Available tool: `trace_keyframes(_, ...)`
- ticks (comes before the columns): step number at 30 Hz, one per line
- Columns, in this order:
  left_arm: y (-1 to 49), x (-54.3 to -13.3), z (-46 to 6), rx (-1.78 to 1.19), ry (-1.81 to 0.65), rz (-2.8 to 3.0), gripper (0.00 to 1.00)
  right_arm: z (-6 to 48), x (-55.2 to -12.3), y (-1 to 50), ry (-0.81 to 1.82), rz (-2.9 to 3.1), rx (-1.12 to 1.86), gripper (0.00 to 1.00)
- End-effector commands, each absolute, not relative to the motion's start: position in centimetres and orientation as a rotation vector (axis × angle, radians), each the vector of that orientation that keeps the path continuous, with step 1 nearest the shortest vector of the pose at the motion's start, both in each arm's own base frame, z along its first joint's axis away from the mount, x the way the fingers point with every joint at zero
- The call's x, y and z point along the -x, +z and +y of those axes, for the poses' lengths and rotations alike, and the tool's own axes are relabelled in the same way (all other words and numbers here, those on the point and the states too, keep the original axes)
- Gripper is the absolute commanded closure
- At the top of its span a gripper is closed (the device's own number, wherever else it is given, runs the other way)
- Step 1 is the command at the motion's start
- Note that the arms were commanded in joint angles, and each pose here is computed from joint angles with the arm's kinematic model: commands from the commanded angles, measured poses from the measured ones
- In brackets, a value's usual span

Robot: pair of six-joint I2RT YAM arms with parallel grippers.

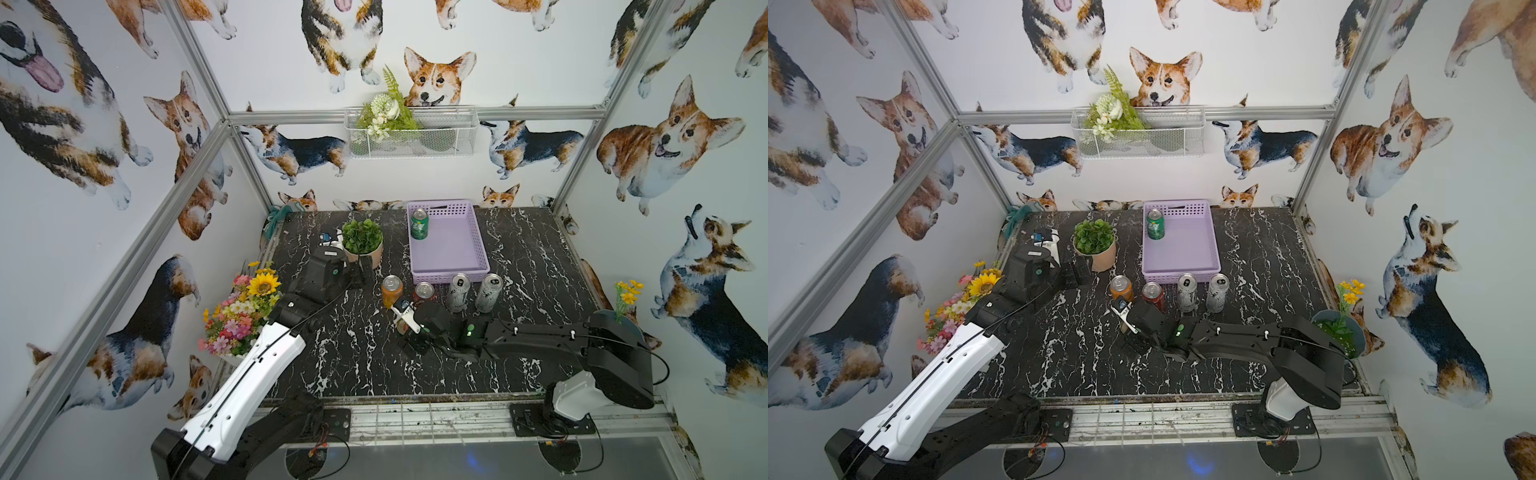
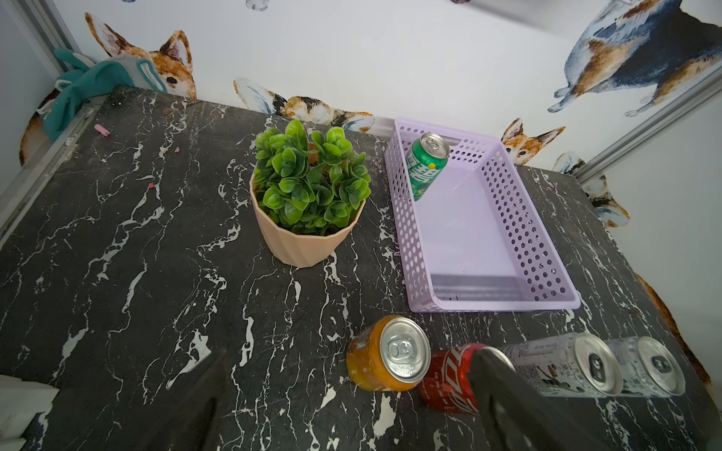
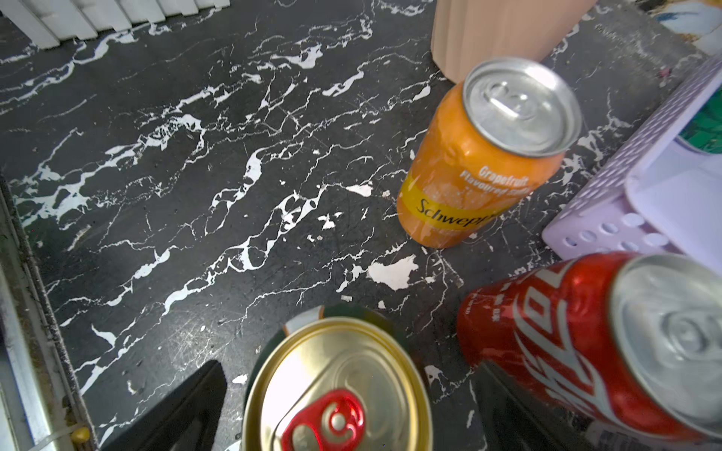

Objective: Take out the drinks from the basket
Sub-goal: Place the drink at the center of the board, then pick up the drink from the basket.

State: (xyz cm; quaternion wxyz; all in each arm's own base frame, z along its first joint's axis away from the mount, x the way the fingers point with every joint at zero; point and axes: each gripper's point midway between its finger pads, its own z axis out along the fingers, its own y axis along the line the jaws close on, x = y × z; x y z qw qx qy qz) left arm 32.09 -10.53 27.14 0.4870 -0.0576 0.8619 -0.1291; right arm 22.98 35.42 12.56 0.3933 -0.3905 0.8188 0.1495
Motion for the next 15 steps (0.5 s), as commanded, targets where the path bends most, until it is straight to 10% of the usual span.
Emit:
trace_keyframes(1, 27.9, -32.1, -10.6, 0.138, -0.33, 2.07, 0.0, 35.6, -24.5, 18.7, 0.399, 1.951, 0.884, 0.0)
trace_keyframes(8, 28.3, -31.9, -10.3, 0.146, -0.329, 2.055, 0.0, 30.1, -35.2, 28.3, 0.388, 1.914, 0.511, 0.0)
trace_keyframes(15, 27.3, -31.9, -10.4, 0.154, -0.334, 2.078, 0.0, 26.4, -48.6, 20.1, 0.285, 2.201, 0.204, 0.0)
